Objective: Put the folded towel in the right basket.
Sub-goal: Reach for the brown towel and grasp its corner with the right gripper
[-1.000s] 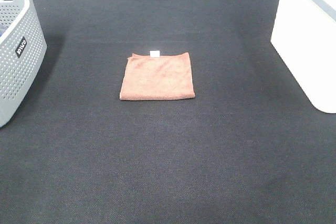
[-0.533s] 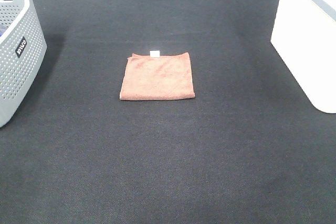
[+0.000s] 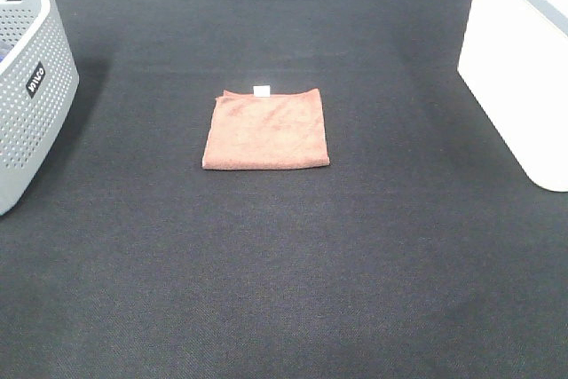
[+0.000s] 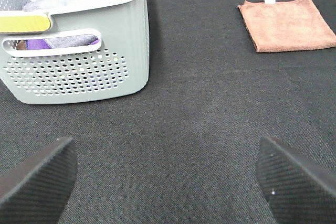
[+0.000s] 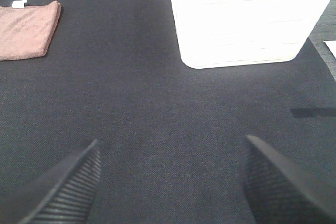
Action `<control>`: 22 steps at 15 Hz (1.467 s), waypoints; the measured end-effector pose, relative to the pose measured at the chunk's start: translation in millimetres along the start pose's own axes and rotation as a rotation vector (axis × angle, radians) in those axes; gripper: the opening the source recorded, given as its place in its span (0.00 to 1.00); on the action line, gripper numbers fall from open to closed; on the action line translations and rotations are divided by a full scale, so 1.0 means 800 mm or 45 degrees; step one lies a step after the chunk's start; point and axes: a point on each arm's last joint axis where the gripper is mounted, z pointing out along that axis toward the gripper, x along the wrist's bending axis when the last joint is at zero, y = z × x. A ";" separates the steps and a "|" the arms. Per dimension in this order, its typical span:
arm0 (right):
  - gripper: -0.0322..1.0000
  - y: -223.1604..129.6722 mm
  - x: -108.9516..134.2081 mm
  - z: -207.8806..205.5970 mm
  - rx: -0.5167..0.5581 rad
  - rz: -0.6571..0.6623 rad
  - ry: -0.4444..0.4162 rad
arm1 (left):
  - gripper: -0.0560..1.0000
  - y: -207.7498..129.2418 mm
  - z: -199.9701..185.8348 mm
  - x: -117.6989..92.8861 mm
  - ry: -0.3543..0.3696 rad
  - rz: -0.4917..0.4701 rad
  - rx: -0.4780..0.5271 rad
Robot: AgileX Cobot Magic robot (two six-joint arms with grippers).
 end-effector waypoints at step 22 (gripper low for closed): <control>0.71 0.000 0.000 0.000 0.000 0.000 0.000 | 0.88 0.000 0.000 0.000 0.000 0.000 0.000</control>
